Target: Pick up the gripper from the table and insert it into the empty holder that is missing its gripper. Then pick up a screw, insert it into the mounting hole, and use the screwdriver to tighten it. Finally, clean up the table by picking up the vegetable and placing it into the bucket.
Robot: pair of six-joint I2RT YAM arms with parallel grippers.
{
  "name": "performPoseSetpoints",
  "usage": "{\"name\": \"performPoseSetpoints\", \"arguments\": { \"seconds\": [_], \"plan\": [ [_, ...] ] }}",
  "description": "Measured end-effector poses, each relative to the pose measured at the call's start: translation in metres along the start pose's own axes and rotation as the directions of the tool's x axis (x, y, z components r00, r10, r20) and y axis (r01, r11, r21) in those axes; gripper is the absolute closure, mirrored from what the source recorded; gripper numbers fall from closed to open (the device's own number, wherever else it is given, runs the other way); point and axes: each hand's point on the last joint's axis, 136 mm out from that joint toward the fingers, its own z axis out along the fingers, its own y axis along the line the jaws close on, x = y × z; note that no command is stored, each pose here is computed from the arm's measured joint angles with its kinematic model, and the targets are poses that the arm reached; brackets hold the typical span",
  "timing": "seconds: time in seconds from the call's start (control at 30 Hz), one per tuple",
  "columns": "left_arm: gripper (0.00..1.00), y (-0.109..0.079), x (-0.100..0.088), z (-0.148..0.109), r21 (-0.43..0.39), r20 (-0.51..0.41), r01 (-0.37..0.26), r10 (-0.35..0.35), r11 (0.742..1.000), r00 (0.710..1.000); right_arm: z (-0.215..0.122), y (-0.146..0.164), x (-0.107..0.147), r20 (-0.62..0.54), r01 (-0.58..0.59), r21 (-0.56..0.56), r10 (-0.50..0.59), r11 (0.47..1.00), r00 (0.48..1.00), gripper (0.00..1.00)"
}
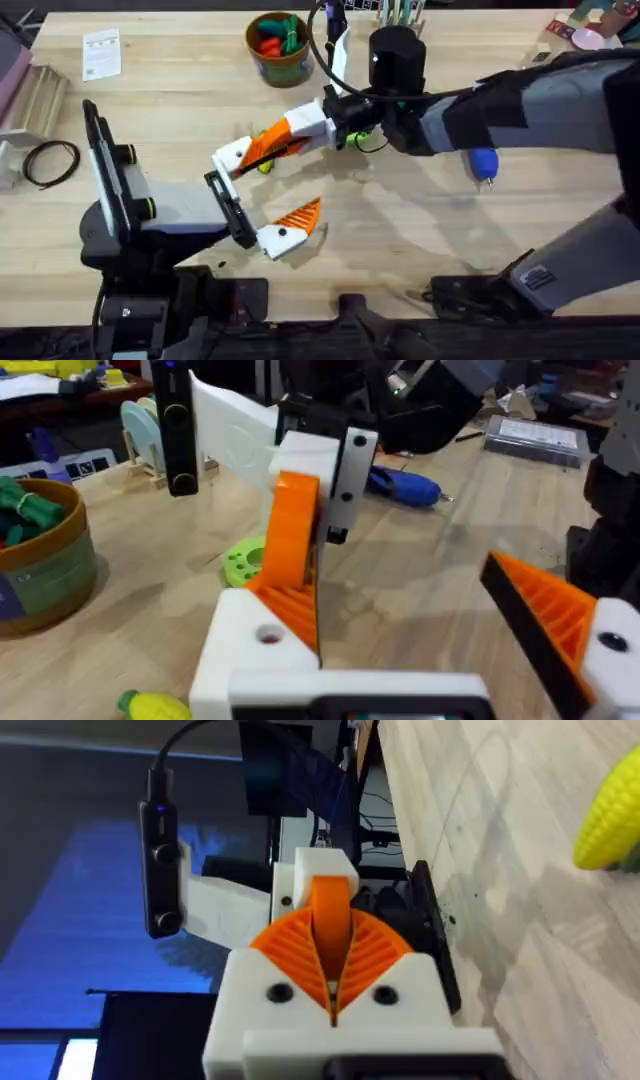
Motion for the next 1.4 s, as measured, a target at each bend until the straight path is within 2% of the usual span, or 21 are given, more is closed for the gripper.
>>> {"name": "performPoseSetpoints", "arguments": {
  "seconds": [0.07,0.17,0.2,0.43,0.57,0.7,0.83,0.93,1.07,1.23,1.3,1.4],
  "plan": [
    [0.015,0.000,0.000,0.000,0.000,0.000,0.000,0.000,1.000,1.000,0.000,0.000,0.000,0.000,-0.003,0.000,0.003,1.000,1.000,0.968],
    [0.015,-0.003,0.000,0.000,0.018,0.000,0.000,0.000,1.000,1.000,0.001,-0.002,-0.004,0.024,-0.007,0.011,0.007,1.000,1.000,0.543],
    [0.015,-0.004,0.000,0.000,0.025,0.000,0.001,-0.001,1.000,1.000,0.001,-0.003,-0.008,0.044,-0.005,0.018,0.005,1.000,0.999,0.211],
    [0.015,-0.005,0.000,0.000,0.028,0.000,0.002,-0.002,1.000,1.000,-0.004,-0.004,-0.013,0.069,0.001,0.025,-0.002,1.000,0.998,0.203],
    [0.015,-0.005,0.000,0.000,0.029,-0.001,0.002,-0.002,1.000,1.000,-0.021,-0.007,-0.021,0.115,-0.020,0.054,0.013,0.998,0.993,0.201],
    [0.015,-0.006,0.000,0.000,0.033,-0.001,0.002,-0.002,0.999,1.000,-0.054,-0.006,-0.025,0.201,-0.098,0.137,0.069,0.986,0.977,0.199],
    [0.015,-0.006,0.000,0.000,0.036,-0.001,0.002,-0.002,0.999,1.000,-0.097,-0.001,-0.024,0.305,-0.182,0.289,0.089,0.940,0.948,0.198],
    [0.015,-0.006,0.000,0.000,0.036,-0.001,0.003,-0.003,0.999,1.000,-0.128,0.002,-0.020,0.356,-0.215,0.438,0.052,0.873,0.933,0.198],
    [0.015,-0.006,0.000,0.000,0.036,-0.001,0.003,-0.003,0.999,1.000,-0.157,0.010,-0.017,0.337,-0.200,0.648,-0.041,0.735,0.941,0.197],
    [0.015,-0.006,0.000,0.000,0.036,-0.001,0.003,-0.003,0.999,1.000,-0.182,0.020,-0.019,0.250,-0.132,0.855,-0.174,0.502,0.953,0.192],
    [0.015,-0.006,0.000,0.000,0.036,-0.001,0.003,-0.003,0.999,1.000,-0.186,0.023,-0.017,0.205,-0.107,0.906,-0.206,0.409,0.957,0.194],
    [0.015,-0.006,0.000,0.000,0.036,-0.001,0.003,-0.002,0.999,1.000,-0.190,0.025,-0.012,0.148,-0.079,0.951,-0.218,0.298,0.965,0.194]
  ]
}}
